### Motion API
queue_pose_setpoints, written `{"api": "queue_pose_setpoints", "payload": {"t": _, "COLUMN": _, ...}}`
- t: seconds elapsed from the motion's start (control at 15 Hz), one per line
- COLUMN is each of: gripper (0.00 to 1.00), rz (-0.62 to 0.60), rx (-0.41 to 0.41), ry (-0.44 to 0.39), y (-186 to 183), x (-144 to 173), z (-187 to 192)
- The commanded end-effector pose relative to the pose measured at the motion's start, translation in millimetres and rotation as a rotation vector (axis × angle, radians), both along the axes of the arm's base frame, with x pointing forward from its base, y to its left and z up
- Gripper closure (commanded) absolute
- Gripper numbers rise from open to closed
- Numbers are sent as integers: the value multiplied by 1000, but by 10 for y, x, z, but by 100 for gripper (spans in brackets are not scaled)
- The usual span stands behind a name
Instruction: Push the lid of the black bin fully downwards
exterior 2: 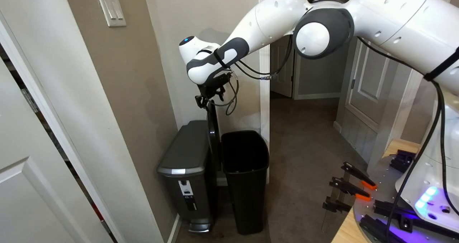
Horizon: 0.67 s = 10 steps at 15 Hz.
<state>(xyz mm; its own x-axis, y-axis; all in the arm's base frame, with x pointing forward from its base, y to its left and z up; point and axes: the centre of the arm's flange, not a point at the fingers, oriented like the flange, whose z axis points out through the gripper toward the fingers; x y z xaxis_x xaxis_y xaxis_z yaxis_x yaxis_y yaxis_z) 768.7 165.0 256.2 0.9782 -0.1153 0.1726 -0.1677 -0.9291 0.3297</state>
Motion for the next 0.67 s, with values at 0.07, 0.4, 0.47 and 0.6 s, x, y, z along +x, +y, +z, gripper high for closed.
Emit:
{"api": "queue_pose_setpoints", "payload": {"t": 0.07, "gripper": 0, "rz": -43, "rx": -153, "ry": 90, "y": -22, "x": -135, "z": 83}}
{"api": "queue_pose_setpoints", "payload": {"t": 0.4, "gripper": 0, "rz": -109, "rx": -243, "ry": 391, "y": -170, "x": -531, "z": -129}}
{"api": "queue_pose_setpoints", "payload": {"t": 0.47, "gripper": 0, "rz": -128, "rx": -264, "ry": 444, "y": -196, "x": -596, "z": -175}}
{"api": "queue_pose_setpoints", "payload": {"t": 0.6, "gripper": 0, "rz": -168, "rx": -307, "ry": 549, "y": -248, "x": -691, "z": -221}}
